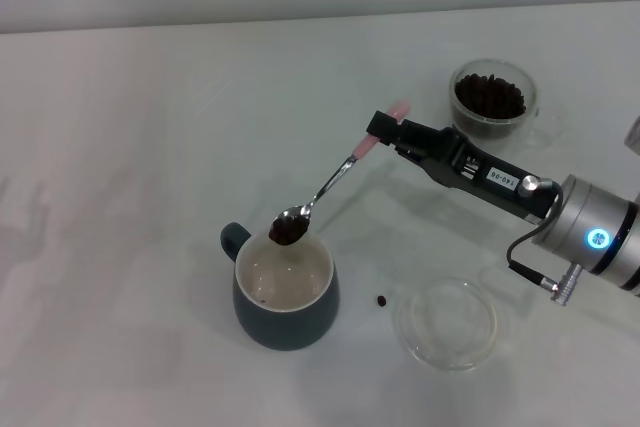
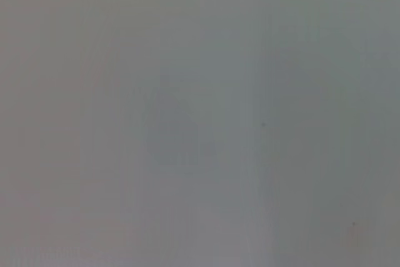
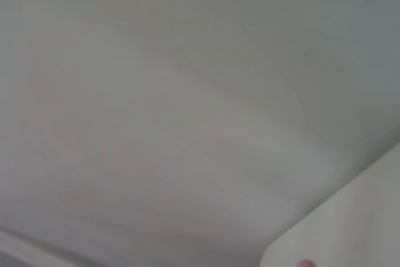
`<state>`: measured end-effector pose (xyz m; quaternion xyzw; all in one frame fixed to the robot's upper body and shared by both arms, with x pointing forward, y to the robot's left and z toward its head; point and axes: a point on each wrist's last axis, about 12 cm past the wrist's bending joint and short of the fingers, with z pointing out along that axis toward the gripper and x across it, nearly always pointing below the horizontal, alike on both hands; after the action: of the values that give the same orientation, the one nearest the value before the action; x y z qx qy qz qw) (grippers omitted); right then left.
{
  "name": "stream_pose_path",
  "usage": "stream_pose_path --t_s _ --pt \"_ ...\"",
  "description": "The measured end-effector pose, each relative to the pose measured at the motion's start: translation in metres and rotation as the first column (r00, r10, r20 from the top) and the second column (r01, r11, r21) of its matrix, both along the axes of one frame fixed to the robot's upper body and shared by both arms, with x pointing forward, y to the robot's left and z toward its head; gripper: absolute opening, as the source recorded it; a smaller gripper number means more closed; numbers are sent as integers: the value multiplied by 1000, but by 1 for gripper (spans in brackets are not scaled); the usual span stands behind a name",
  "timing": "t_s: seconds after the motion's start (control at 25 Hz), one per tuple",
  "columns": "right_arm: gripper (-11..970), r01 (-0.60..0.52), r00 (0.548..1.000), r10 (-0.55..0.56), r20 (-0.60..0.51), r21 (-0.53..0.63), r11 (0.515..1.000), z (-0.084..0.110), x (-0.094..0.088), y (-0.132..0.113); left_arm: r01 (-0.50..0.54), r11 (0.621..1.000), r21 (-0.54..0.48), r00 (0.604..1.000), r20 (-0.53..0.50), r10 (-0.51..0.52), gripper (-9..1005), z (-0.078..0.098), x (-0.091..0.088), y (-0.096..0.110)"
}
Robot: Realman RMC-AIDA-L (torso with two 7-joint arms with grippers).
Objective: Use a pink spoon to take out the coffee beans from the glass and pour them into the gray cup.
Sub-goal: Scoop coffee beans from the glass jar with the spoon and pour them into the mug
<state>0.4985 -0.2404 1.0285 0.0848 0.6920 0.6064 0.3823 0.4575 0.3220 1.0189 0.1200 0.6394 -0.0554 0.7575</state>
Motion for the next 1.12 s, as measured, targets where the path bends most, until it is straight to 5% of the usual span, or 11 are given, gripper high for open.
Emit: stream_pose_path --t_s 0.68,1.12 --pt "143 -77 932 143 333 -204 976 13 4 15 2 1000 2 1000 -8 -2 409 -1 0 -1" --pt "143 -82 924 136 358 -162 983 19 2 12 -1 1000 3 1000 -12 1 409 -2 -2 0"
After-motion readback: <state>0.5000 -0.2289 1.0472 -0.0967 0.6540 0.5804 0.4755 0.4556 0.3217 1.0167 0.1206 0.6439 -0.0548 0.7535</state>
